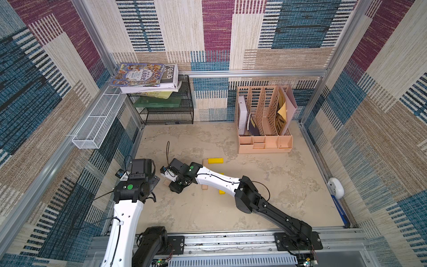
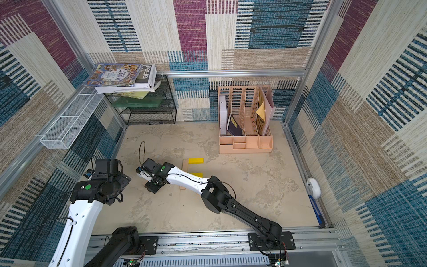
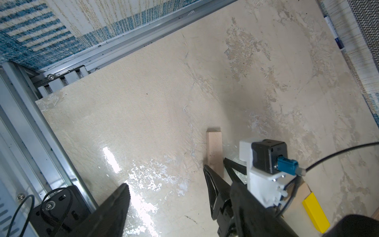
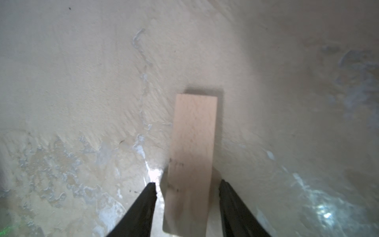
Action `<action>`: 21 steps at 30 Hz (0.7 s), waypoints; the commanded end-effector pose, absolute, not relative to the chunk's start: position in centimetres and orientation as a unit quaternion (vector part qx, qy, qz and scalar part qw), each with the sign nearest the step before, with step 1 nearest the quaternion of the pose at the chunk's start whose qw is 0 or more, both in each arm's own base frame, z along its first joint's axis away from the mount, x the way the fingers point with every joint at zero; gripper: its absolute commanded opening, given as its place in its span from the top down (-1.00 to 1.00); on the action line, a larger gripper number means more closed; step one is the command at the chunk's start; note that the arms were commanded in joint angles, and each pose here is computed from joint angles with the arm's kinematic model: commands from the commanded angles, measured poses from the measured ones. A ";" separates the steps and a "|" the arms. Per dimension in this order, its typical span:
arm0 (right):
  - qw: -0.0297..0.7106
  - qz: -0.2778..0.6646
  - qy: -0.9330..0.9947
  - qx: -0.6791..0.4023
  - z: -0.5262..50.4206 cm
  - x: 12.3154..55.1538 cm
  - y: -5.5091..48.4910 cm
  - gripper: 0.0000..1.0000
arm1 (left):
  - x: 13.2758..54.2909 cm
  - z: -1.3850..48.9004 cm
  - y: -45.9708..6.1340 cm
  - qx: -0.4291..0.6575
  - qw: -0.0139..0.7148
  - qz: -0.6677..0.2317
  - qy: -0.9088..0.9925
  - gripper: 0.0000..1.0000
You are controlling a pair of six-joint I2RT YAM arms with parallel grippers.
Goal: Assemble the number 6 with building blocks
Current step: Pick up the building block from the center of the board.
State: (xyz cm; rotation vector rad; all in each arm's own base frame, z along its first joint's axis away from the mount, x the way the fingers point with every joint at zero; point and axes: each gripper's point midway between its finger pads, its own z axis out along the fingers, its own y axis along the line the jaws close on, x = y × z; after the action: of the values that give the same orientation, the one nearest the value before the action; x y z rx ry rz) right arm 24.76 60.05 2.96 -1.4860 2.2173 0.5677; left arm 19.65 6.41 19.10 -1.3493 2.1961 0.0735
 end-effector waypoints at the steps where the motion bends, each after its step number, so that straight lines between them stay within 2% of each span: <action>1: 0.207 0.183 0.797 -0.537 2.3 24.8 59.7 0.22 | 19.7 19.1 6.5 -0.496 0.275 0.034 0.823 -0.62; 8: 0.234 0.138 0.803 -0.531 4.0 26.2 58.5 0.48 | 20.1 18.9 6.6 -0.493 0.278 0.032 0.824 -0.62; 15: 0.247 0.101 0.816 -0.513 8.8 28.9 54.4 0.45 | 20.4 19.2 6.9 -0.493 0.292 0.036 0.819 -0.62; 21: 0.214 0.085 0.817 -0.529 11.1 28.9 48.7 0.48 | 21.0 19.2 6.9 -0.496 0.298 0.031 0.815 -0.62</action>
State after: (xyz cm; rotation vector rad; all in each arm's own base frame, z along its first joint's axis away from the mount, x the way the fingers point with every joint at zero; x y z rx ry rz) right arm 29.80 50.87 11.03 -1.3894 2.2573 0.2781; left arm 20.42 6.60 19.00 -1.3228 2.1911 0.0750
